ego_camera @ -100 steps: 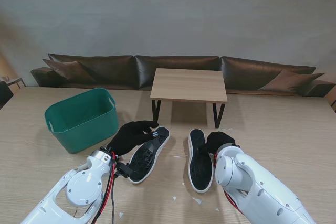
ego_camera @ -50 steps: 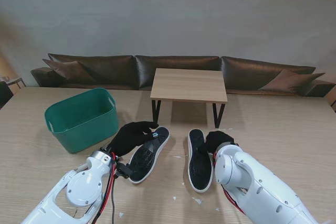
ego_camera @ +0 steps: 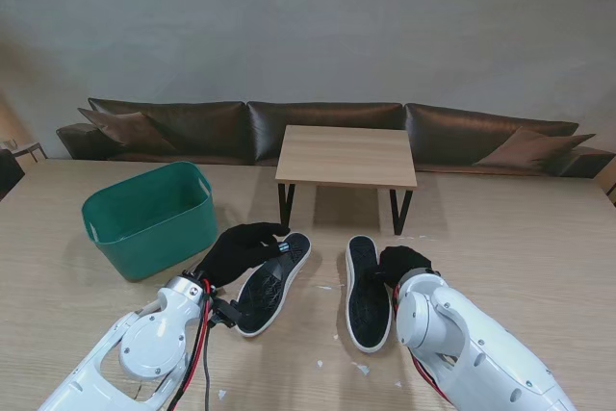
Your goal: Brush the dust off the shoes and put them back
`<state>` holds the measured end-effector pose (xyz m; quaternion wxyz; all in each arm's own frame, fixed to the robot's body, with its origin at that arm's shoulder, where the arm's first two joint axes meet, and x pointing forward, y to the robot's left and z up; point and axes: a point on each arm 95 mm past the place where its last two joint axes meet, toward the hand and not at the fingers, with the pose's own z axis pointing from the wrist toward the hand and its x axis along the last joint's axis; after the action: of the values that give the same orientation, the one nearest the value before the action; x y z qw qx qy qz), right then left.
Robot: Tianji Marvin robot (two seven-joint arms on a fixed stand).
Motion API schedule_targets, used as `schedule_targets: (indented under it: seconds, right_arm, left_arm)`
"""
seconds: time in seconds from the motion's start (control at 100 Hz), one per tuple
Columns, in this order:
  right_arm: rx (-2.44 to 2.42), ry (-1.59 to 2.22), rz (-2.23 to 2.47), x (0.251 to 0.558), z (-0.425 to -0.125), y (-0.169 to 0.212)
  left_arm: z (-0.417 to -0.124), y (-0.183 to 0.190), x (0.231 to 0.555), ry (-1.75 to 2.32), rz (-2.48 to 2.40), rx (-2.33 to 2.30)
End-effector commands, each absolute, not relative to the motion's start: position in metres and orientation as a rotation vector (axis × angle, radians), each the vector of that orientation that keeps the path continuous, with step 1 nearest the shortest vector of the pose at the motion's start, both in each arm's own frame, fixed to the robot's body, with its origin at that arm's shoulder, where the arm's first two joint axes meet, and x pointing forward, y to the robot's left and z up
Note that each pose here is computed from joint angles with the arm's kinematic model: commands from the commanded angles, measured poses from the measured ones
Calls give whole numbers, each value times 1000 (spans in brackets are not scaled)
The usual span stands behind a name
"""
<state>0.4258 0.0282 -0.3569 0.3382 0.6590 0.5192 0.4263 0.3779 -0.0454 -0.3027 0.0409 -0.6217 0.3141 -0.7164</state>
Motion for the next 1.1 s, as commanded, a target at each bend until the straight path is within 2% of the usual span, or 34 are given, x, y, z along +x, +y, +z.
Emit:
schedule_targets:
  seconds: [0.0,0.65,1.09]
  right_arm:
    - [1728,1363,1092,420,-364,30]
    - [1727,1240,1153,423,-358,30]
    - [1685,1073,1329,409,-329,31]
  left_arm:
    - [-302,-48,377,981,-2199,-1913]
    - [-304,-47,377,994,-2188,-1916]
    - [-305,-47,377,997,-2181,-1920]
